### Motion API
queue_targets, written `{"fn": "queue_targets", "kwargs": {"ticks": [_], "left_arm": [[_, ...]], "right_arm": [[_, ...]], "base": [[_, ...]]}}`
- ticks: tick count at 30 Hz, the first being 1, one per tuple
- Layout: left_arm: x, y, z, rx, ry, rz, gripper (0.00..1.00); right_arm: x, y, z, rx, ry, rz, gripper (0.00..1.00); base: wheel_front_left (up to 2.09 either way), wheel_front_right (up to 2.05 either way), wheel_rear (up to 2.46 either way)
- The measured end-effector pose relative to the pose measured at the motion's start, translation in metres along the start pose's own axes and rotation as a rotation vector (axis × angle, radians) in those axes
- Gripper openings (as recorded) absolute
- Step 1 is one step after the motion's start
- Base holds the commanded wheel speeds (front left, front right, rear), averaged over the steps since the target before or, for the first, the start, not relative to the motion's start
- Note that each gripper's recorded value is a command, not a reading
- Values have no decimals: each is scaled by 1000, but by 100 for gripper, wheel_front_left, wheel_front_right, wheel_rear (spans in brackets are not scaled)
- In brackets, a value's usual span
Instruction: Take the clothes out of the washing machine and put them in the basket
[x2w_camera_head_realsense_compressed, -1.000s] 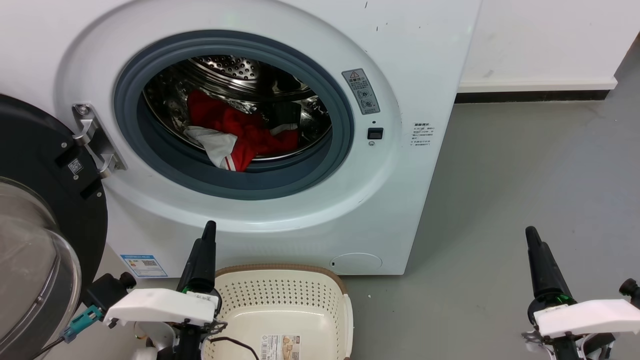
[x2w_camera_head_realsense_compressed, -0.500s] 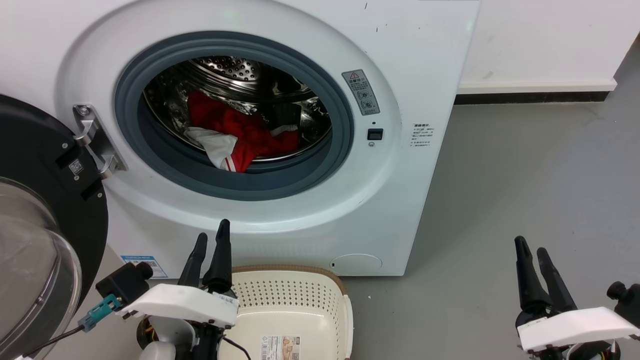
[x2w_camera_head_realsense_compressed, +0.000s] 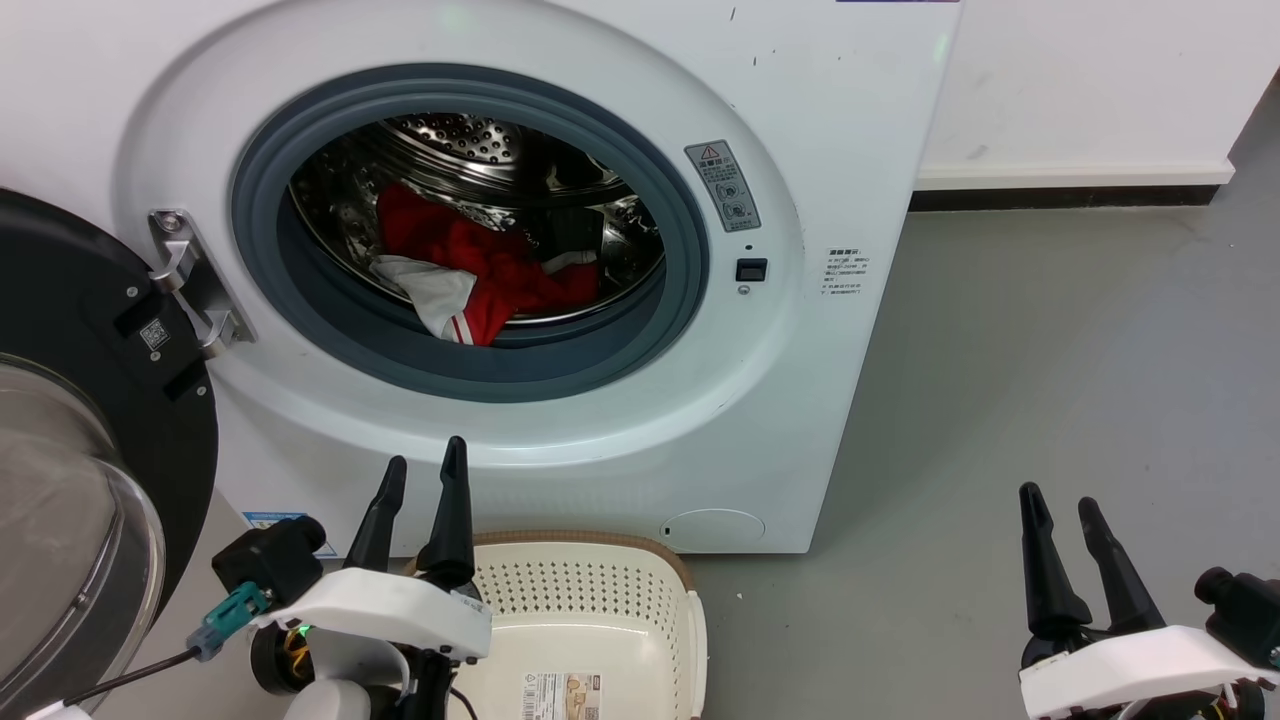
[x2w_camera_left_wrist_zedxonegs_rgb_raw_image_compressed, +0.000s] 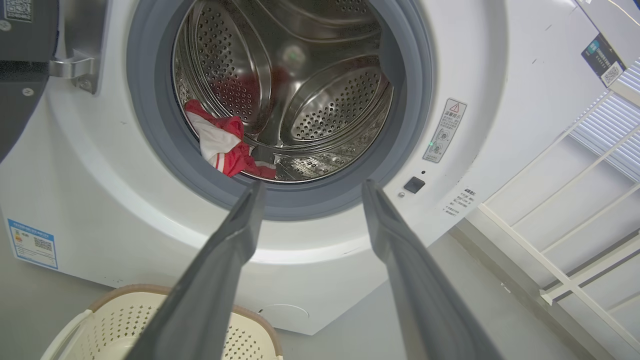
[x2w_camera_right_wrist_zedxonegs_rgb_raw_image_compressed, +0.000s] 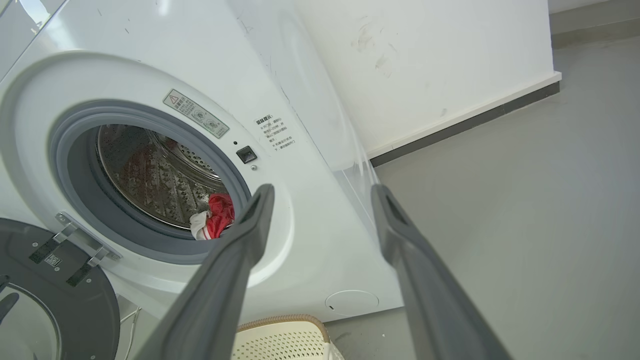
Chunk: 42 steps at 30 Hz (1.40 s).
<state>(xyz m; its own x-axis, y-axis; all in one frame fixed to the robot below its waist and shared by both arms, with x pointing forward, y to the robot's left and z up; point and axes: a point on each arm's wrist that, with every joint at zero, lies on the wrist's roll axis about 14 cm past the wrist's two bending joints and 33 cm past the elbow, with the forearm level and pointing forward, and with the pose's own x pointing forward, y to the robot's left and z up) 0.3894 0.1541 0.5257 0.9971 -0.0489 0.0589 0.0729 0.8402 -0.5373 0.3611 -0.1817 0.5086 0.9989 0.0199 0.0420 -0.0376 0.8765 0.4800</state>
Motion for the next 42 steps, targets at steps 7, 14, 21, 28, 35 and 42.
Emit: {"fn": "queue_targets", "kwargs": {"ticks": [7, 14, 21, 28, 35, 42], "left_arm": [[-1, -1, -1, 103, -6, -9, 100], [-1, -1, 0, 187, -17, -14, 100], [-2, -3, -1, 266, -21, -28, 100], [-2, -9, -3, 340, -26, -51, 100], [-3, -15, -7, 409, -27, -77, 100], [-6, -21, -15, 455, -16, -98, 100]], "right_arm": [[-1, 1, -1, -84, -1, 9, 100], [-1, 2, -2, -156, 3, 18, 100], [-1, 4, -3, -221, 3, 32, 100], [-2, 7, -3, -284, 3, 47, 100], [-3, 9, -3, -340, 2, 59, 100], [-5, 10, -4, -393, 0, 70, 100]], "base": [[0, 0, 0], [0, 0, 0], [0, 0, 0], [0, 0, 0], [0, 0, 0], [0, 0, 0]]}}
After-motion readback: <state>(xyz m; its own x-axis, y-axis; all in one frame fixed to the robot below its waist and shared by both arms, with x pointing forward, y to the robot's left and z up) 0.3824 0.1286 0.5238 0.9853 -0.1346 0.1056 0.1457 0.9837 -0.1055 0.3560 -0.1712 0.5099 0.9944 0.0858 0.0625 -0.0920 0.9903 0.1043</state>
